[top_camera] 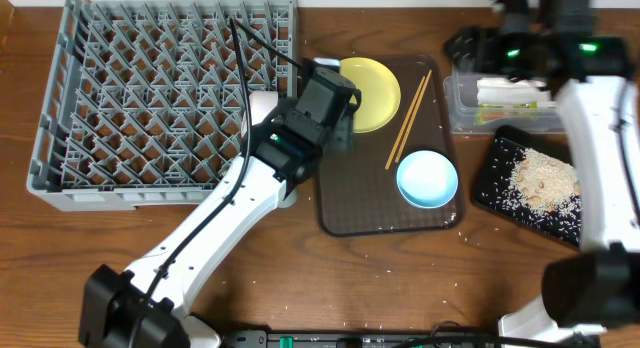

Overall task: Sort waste into correct bins and load items into the dishwasher
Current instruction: 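Reach left gripper to blue bowl on dark tray and grasp rim, then carry blue bowl with left gripper and set it in dish rack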

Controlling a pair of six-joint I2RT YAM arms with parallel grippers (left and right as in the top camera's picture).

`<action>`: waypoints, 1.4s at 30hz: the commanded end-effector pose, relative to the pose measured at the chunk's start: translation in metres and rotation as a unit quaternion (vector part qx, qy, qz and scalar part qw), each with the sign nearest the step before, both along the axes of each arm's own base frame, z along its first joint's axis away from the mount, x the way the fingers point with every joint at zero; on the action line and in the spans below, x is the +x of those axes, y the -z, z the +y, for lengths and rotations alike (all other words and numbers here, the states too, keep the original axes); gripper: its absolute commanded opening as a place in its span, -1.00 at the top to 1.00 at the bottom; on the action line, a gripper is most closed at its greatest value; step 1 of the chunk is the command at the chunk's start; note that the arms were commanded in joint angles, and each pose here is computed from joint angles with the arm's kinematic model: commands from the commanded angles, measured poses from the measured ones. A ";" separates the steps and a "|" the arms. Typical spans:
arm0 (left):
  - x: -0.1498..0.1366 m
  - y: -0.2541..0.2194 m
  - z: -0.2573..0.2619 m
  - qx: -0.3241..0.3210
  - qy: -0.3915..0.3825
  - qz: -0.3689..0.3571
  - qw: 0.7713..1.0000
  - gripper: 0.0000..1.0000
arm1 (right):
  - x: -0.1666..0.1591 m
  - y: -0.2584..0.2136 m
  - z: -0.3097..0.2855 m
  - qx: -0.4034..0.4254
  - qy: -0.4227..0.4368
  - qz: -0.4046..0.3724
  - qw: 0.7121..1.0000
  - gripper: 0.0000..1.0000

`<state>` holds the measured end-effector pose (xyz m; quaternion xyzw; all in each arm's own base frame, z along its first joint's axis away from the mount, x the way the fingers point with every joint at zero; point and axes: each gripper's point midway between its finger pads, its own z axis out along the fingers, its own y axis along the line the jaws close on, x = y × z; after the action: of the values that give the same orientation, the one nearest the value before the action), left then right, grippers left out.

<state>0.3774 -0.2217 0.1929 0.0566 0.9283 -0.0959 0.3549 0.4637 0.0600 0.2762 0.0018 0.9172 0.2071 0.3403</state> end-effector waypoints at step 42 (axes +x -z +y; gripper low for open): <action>-0.059 0.176 -0.126 0.008 0.115 0.266 0.957 0.85 | -0.064 -0.060 -0.075 0.008 0.107 -0.007 0.994 -0.63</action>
<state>0.3087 -0.3513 0.0094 0.1392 0.9770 -0.1463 0.0680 0.3998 -0.0197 0.3408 0.1183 0.9034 0.1781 0.3718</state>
